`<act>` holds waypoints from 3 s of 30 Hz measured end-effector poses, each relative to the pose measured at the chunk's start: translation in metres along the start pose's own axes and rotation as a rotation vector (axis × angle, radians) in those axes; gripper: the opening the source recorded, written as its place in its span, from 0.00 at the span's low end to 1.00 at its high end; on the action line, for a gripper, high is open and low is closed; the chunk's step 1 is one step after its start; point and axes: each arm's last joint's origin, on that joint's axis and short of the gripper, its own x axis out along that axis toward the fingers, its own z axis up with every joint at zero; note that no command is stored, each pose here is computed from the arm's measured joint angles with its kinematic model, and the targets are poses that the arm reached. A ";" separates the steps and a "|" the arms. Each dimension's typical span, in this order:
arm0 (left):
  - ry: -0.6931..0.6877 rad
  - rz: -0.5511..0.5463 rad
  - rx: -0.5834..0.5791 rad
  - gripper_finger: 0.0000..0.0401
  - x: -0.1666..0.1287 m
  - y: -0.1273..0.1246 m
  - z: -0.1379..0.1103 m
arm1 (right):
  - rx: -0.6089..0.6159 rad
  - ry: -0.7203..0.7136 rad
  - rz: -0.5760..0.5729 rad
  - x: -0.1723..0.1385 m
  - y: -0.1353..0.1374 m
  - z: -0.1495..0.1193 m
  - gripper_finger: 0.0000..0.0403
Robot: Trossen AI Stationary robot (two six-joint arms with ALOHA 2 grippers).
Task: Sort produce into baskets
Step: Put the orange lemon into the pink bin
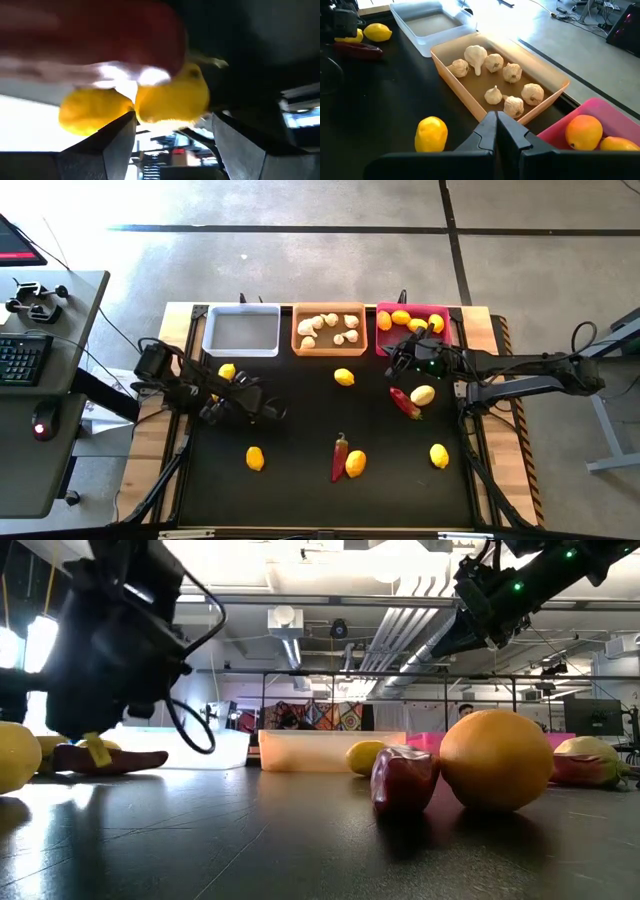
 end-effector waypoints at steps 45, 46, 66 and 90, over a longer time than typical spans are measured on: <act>-0.928 -0.099 -0.539 0.29 -0.074 0.039 -0.037 | -0.074 0.170 -0.030 -0.001 -0.004 -0.018 0.00; -0.989 -0.093 -0.556 0.29 -0.077 0.043 -0.039 | -0.065 0.149 -0.026 0.000 -0.003 -0.018 0.00; -1.911 0.186 -0.533 0.29 -0.100 0.125 -0.009 | -0.024 -0.152 0.516 0.009 0.041 -0.084 0.23; -2.317 -0.146 -0.858 0.30 -0.109 0.152 -0.005 | -0.893 -0.382 -0.207 0.005 0.154 -0.049 0.67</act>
